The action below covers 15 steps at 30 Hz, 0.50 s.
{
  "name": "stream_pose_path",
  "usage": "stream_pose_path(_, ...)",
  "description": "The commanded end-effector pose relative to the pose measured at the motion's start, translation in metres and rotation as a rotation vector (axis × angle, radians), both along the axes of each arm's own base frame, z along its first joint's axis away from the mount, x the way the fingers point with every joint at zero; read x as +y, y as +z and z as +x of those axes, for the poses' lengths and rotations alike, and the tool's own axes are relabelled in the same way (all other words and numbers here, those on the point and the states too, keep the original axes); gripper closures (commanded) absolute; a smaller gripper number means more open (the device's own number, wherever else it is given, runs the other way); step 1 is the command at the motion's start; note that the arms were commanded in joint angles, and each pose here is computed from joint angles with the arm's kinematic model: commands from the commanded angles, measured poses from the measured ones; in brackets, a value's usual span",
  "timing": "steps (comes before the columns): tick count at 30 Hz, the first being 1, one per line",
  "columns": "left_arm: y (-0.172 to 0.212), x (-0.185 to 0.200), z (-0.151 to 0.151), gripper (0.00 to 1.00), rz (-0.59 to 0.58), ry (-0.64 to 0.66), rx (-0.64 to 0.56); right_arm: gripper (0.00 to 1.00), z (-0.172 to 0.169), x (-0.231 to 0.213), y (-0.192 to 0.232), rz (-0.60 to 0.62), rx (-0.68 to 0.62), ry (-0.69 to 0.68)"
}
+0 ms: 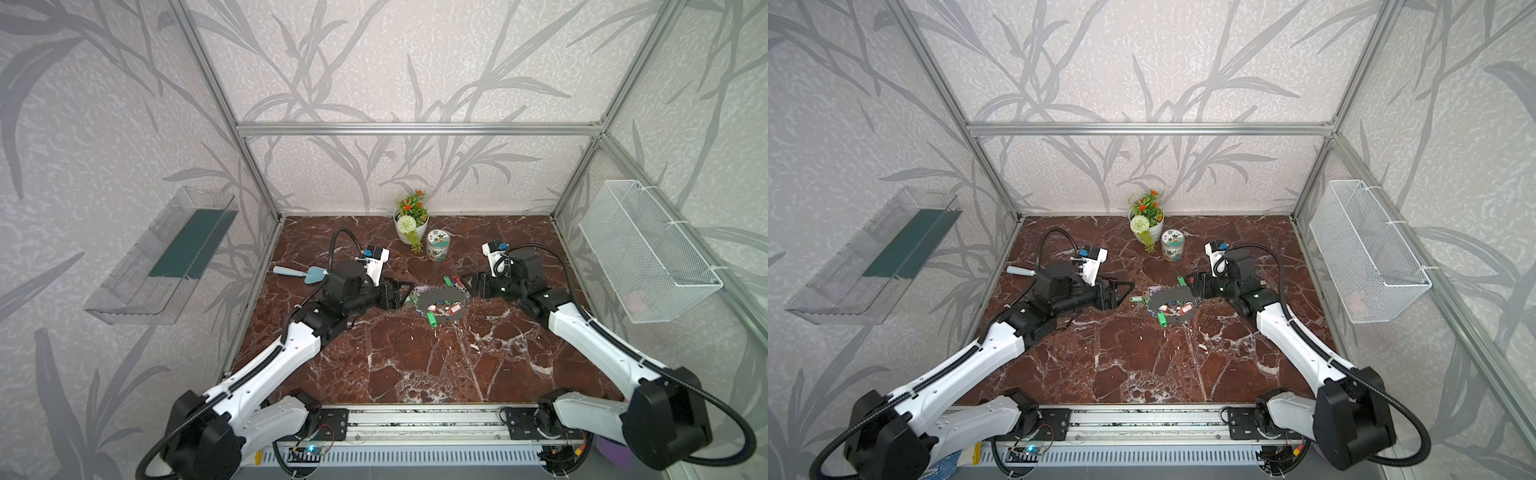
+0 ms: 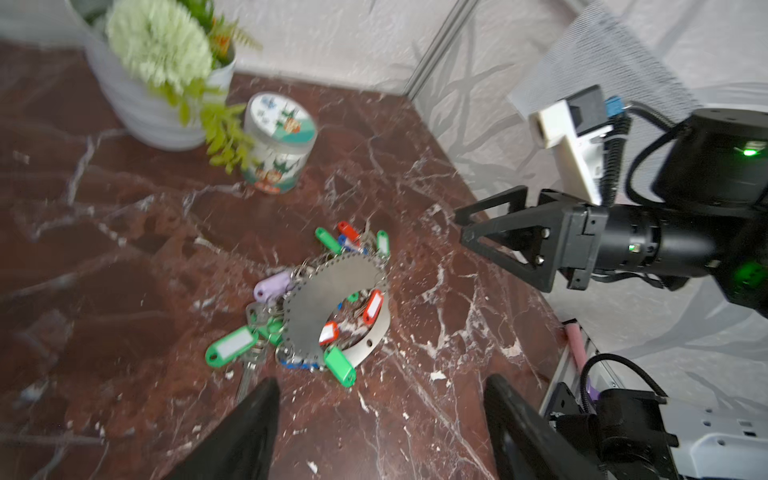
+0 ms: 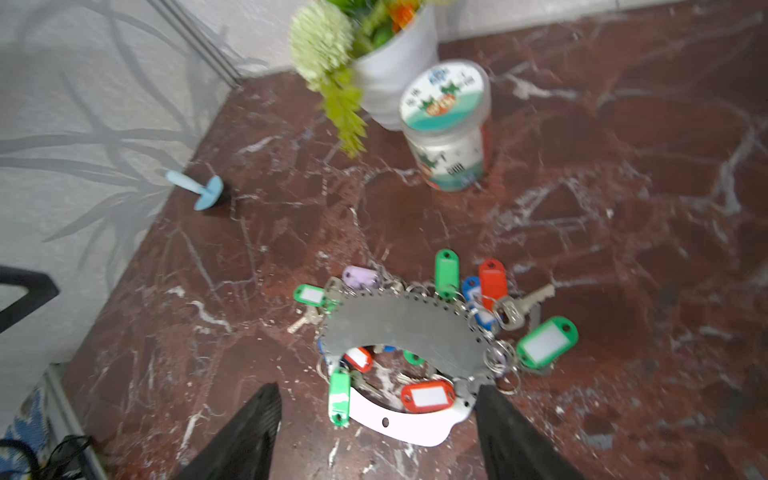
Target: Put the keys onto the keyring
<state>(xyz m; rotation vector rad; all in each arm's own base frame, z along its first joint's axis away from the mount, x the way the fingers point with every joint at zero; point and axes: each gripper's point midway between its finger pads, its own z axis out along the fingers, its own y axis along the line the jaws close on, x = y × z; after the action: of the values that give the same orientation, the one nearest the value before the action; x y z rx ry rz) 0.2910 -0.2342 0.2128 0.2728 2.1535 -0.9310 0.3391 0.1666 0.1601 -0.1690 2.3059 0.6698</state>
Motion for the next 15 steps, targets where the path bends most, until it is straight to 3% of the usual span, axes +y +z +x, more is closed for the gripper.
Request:
stream_pose_path(1,-0.029,0.002,0.006,0.28,0.035,0.047,0.132,0.28,0.009,-0.009,-0.022,-0.029,0.087,-0.081)
stream_pose_path(3,-0.034,-0.006,0.007,0.29,0.011,0.022,0.158,0.35,0.012,0.005,-0.03,0.013,0.12,-0.054)
stream_pose_path(10,-0.038,-0.012,0.014,0.22,-0.01,0.027,0.172,0.39,0.009,0.055,-0.074,0.023,0.249,0.005)
stream_pose_path(15,-0.034,-0.007,0.009,0.02,-0.001,0.023,0.142,0.4,0.005,0.081,-0.098,0.043,0.304,0.018)
